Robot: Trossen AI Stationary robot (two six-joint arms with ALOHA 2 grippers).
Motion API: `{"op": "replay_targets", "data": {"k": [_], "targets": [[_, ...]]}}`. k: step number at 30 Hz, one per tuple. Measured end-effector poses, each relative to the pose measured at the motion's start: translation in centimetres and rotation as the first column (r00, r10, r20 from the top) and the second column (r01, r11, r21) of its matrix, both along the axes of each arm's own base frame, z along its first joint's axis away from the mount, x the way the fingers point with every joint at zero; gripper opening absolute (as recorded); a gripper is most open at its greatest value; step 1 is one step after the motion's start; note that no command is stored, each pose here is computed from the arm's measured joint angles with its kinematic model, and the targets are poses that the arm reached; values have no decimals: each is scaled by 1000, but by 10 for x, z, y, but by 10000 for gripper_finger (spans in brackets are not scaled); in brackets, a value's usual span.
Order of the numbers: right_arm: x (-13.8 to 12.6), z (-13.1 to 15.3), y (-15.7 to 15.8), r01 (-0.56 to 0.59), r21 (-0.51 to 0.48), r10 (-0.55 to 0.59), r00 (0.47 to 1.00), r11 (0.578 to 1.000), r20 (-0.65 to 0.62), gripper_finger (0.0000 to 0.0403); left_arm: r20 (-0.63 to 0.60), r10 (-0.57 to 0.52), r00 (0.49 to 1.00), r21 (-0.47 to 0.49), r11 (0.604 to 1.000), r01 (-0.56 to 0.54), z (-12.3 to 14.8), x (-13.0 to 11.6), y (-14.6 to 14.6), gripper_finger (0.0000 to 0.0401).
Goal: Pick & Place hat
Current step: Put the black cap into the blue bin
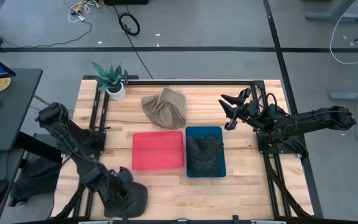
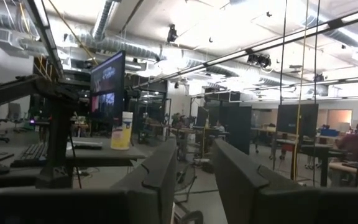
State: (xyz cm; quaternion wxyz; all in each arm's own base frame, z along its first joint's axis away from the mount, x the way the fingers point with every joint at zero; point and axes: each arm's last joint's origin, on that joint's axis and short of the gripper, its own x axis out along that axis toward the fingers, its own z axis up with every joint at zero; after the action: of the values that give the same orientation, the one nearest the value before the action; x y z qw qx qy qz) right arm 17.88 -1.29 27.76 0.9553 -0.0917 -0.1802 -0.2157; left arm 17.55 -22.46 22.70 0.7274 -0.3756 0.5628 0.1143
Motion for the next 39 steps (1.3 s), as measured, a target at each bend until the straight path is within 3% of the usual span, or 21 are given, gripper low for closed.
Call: {"op": "replay_targets", "data": {"k": [5, 11, 18, 32, 39], "targets": [[1, -2, 0, 1, -2, -2, 1000, 1000, -21, 111, -59, 21, 998, -29, 999, -23, -9, -4, -10, 209], [1, -2, 0, 1, -2, -1, 1000, 1000, -26, 111, -44, 20, 999, -56, 998, -23, -18, 3, -19, 209], [2, -5, 0, -3, 9, 3, 999, 1000, -48, 111, -100, 1, 995, -25, 1000, -3, -35, 6, -24, 209], [3, -9, 0, -17, 50, 21, 997, 999, -79, 111, -89, -50, 995, -9, 999, 49, -36, 6, -25, 209], [4, -11, 0, -21, 65, 27, 995, 998, -92, 111, -155, -65, 986, -29, 998, 62, -37, 3, -24, 209]]}}
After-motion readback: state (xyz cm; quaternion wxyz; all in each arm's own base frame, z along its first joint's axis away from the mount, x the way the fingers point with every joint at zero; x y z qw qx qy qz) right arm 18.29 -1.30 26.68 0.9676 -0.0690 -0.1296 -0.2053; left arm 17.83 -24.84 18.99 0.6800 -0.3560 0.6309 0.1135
